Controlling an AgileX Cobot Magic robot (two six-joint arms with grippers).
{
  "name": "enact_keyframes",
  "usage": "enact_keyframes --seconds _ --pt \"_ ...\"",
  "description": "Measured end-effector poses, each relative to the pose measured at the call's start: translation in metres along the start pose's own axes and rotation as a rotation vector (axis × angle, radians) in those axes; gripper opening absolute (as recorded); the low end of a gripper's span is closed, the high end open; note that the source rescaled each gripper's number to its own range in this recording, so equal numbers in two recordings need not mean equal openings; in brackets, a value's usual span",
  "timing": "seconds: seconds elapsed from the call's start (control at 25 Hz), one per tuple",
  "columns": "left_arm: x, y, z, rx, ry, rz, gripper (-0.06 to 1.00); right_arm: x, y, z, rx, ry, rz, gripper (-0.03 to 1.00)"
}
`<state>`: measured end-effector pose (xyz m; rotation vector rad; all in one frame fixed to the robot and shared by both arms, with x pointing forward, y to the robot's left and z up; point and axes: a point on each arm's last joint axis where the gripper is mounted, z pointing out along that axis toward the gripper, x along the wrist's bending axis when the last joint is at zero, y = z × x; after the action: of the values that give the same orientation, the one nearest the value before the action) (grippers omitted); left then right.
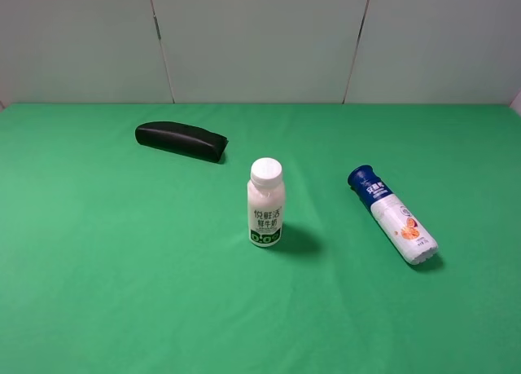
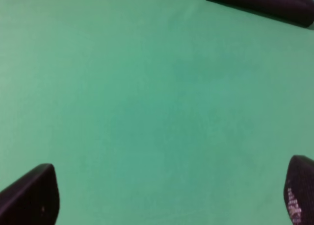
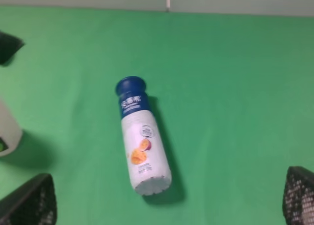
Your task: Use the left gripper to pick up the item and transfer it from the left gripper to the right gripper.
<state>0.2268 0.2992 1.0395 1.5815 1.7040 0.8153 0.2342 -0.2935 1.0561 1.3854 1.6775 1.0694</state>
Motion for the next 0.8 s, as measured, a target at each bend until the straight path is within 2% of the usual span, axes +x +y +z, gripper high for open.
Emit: enact_keyframes --seconds 0.48,0.8 --pt "0.0 0.0 0.0 0.0 0.0 0.0 0.84 0.0013 0.0005 0.0009 0.0 -0.095 0.056 1.0" --pt "0.0 0.0 0.0 0.0 0.0 0.0 0.84 0.0016 0.0005 0.0009 0.0 -0.092 0.057 1.0"
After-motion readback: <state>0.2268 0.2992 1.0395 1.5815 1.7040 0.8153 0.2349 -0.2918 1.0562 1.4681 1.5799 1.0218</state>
